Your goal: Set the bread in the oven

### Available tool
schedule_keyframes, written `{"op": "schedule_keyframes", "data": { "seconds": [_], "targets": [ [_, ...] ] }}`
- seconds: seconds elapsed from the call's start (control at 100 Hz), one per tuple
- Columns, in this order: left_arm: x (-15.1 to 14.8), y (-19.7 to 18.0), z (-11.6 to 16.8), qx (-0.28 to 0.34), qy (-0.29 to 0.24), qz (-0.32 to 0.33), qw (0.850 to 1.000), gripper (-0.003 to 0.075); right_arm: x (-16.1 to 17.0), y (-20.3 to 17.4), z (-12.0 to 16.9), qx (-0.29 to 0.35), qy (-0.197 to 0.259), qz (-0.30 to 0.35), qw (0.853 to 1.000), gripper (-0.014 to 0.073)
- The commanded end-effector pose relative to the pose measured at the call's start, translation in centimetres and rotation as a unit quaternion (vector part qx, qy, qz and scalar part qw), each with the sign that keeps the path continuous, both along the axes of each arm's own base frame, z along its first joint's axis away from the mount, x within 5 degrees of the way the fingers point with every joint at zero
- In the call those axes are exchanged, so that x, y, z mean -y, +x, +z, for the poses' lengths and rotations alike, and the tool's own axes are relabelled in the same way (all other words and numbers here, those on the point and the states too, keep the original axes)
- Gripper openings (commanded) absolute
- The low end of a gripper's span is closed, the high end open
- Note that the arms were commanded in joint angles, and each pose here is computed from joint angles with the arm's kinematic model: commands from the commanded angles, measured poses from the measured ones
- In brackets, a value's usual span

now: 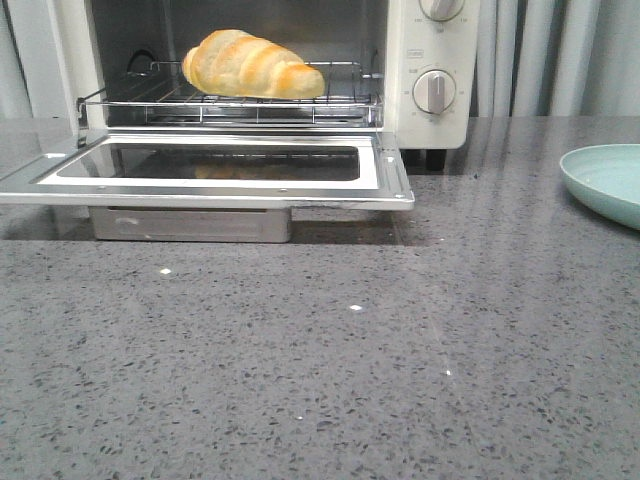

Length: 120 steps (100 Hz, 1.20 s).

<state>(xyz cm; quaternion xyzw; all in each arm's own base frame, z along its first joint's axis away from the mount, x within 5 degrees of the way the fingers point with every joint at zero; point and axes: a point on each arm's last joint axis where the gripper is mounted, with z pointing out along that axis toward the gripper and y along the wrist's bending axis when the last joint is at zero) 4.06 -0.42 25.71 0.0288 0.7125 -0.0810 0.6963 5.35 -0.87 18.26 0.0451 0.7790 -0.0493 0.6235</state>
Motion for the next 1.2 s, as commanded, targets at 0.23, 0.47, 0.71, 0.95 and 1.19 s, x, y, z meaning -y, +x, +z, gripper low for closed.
{"op": "schedule_keyframes", "data": {
  "seconds": [0.23,0.47,0.71,0.95,1.19],
  "targets": [
    [0.06,-0.11,1.50,0.045,-0.007,-0.004,0.999,-0.0021,0.07,-0.11,-0.85,-0.011,-0.004,-0.004,1.000,-0.0075],
    [0.06,-0.11,1.50,0.045,-0.007,-0.004,0.999,-0.0021,0.07,-0.11,-0.85,-0.011,-0.004,-0.004,1.000,-0.0075],
    [0.06,-0.11,1.50,0.045,-0.007,-0.004,0.999,-0.0021,0.07,-0.11,-0.85,-0.011,-0.004,-0.004,1.000,-0.0075],
    [0.06,-0.11,1.50,0.045,-0.007,-0.004,0.999,-0.0021,0.07,-0.11,-0.85,-0.011,-0.004,-0.004,1.000,-0.0075],
    [0.07,-0.09,1.44,0.044,-0.007,-0.004,0.999,-0.0021,0.07,-0.11,-0.85,-0.011,-0.004,-0.004,1.000,-0.0075]
  ]
}}
